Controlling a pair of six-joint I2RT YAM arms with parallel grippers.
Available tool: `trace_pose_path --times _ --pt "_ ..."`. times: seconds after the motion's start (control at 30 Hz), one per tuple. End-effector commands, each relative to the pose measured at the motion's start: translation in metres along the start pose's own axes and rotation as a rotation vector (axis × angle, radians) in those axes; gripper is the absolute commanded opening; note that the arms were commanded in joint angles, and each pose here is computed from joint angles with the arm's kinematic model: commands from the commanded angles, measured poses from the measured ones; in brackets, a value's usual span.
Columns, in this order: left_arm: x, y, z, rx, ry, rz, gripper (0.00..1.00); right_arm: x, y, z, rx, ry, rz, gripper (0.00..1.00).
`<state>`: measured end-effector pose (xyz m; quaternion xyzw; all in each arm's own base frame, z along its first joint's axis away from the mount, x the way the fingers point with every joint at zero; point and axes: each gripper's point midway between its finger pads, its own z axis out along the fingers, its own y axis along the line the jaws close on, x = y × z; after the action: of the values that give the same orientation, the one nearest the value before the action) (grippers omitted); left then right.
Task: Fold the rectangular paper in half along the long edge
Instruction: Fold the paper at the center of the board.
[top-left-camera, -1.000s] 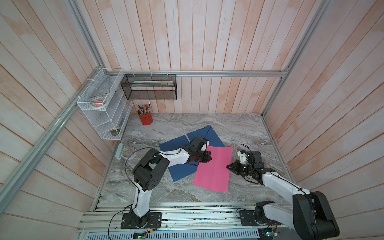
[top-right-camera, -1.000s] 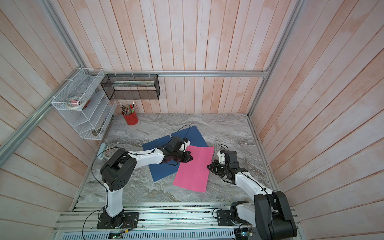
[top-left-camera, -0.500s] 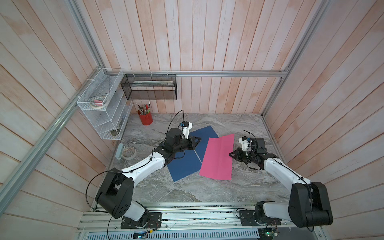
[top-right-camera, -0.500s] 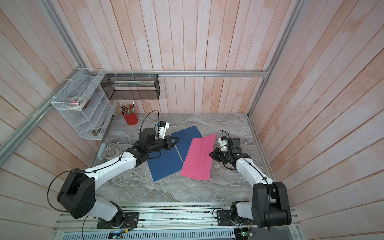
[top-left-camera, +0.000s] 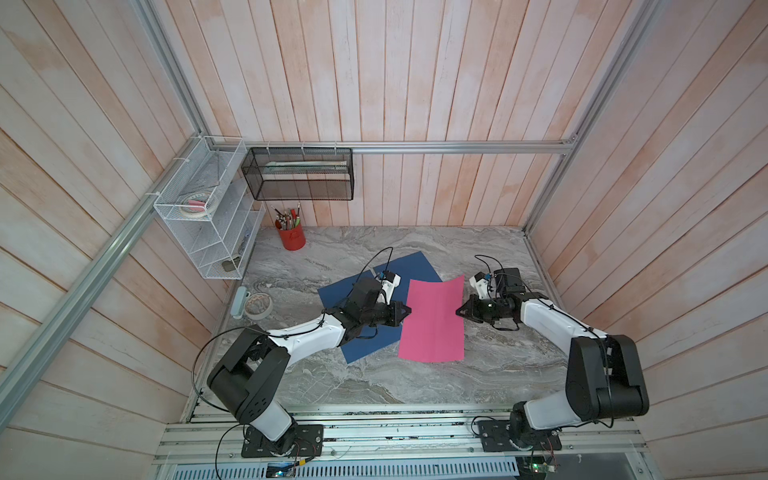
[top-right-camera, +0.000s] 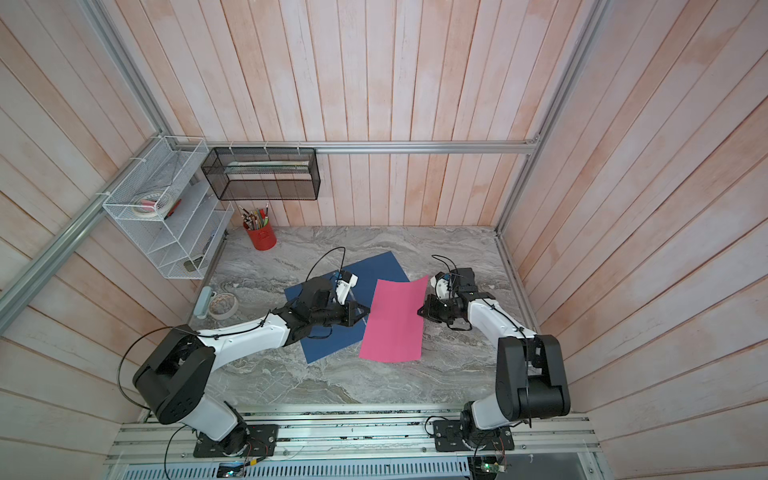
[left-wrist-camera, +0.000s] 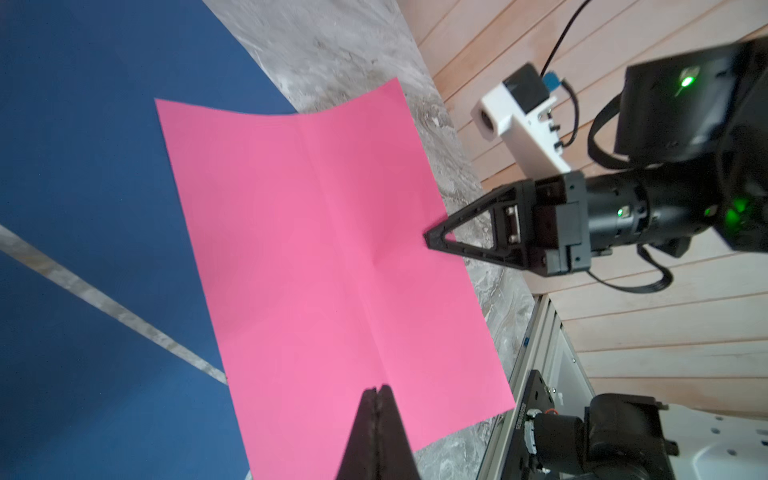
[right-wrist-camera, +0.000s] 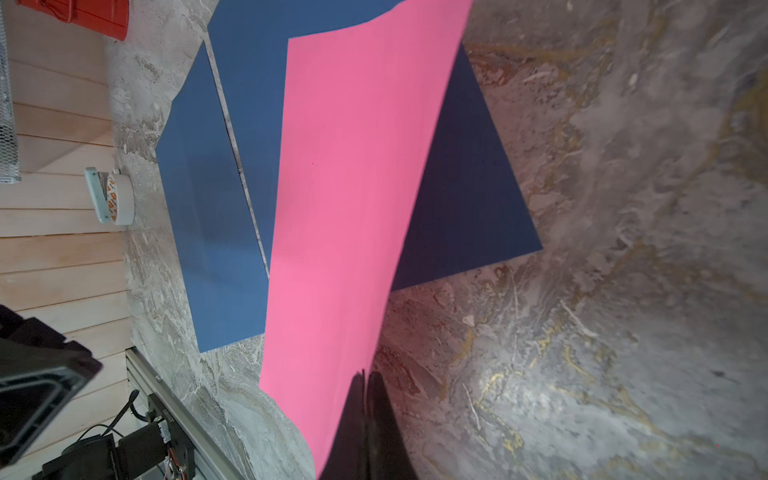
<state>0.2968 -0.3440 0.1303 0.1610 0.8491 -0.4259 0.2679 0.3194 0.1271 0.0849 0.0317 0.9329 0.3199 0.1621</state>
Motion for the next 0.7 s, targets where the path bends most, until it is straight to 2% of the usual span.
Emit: trace_pose_path --times 0.0,0.2,0.33,0.67 --pt "0.024 0.021 0.012 -0.058 0.047 -0.009 0.00 -0.002 -0.007 0.005 0.026 0.028 -0.008 0.00" --pt "0.044 0.042 0.022 -0.097 0.067 -0.047 0.00 -0.009 -0.030 0.009 0.156 0.035 0.008 0.00" --pt "0.050 0.057 0.028 -0.146 0.084 -0.057 0.00 -0.011 -0.037 0.013 0.189 0.049 0.014 0.00" --pt "0.055 0.041 0.035 -0.031 0.070 -0.071 0.00 -0.005 -0.034 0.023 0.200 0.075 -0.014 0.00"
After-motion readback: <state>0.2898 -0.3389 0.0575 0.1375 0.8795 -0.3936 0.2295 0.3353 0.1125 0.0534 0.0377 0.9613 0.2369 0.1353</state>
